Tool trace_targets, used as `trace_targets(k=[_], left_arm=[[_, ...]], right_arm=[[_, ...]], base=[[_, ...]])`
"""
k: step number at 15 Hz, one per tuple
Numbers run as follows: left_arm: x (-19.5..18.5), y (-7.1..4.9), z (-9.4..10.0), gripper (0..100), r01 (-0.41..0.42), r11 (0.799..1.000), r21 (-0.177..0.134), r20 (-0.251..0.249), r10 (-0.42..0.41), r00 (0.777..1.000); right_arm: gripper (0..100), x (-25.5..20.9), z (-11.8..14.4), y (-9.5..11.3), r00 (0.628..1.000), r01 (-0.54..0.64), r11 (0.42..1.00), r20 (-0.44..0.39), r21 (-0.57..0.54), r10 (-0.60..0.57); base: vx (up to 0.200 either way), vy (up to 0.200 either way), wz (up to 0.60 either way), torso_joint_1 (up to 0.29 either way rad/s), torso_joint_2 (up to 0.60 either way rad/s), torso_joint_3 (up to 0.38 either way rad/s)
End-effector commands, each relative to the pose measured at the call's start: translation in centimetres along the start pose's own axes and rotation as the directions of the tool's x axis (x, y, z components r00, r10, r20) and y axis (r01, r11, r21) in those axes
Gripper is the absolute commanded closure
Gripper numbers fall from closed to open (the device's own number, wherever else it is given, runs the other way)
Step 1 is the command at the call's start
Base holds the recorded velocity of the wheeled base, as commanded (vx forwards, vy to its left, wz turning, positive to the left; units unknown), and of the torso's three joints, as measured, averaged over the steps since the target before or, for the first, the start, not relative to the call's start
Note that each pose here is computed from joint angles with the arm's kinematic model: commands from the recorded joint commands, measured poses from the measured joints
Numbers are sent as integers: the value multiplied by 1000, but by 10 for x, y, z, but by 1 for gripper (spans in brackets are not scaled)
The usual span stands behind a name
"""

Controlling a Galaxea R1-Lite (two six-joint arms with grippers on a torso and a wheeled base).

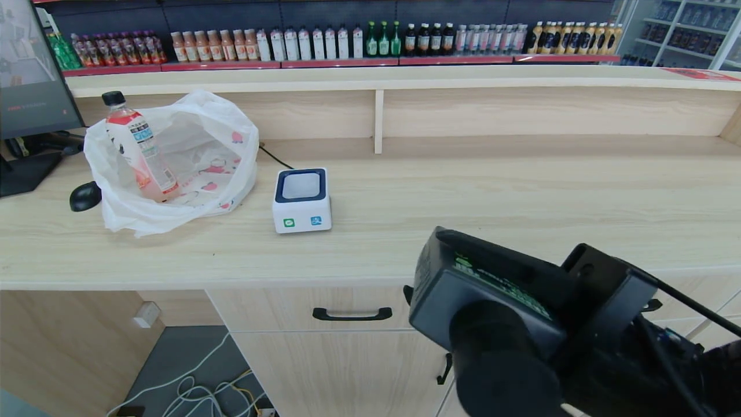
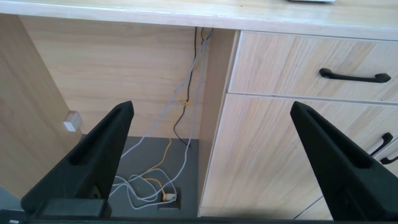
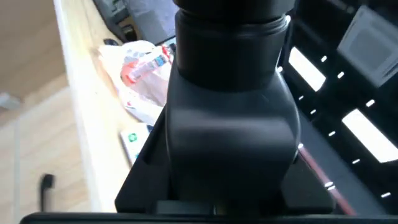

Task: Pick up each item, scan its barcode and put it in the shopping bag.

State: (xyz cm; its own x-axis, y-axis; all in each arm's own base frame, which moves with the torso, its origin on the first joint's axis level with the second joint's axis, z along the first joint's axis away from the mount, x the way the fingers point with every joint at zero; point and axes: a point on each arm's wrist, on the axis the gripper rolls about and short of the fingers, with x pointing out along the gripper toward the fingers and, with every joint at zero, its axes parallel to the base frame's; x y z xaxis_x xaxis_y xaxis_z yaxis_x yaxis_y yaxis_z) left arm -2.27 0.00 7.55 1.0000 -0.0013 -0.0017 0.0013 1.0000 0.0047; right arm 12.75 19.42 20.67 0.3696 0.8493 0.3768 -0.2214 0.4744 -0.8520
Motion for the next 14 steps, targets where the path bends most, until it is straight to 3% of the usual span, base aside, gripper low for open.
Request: trace_targets(k=[1,3,9,14], left_arm=[[0,0,0,0,-1,1000,0,0,1,1000],[0,0,0,0,-1,1000,0,0,1,1000],[0,0,0,0,0,1000,0,0,0,1000],[0,0,0,0,0,1000,0,0,0,1000]], right_arm=[[100,-7,-7,3,999,-13,975,-35,220,21],[100,-13,-9,9,997,-24,916,-53,402,49],[100,-16,-17,26,989,-64,861,-85,505,124],[100,-19,-19,11,993,-6,865,-101,502,66]], base=[[0,0,0,0,0,0],[0,0,0,0,0,0],[0,0,0,0,0,0],[0,0,0,0,0,0]])
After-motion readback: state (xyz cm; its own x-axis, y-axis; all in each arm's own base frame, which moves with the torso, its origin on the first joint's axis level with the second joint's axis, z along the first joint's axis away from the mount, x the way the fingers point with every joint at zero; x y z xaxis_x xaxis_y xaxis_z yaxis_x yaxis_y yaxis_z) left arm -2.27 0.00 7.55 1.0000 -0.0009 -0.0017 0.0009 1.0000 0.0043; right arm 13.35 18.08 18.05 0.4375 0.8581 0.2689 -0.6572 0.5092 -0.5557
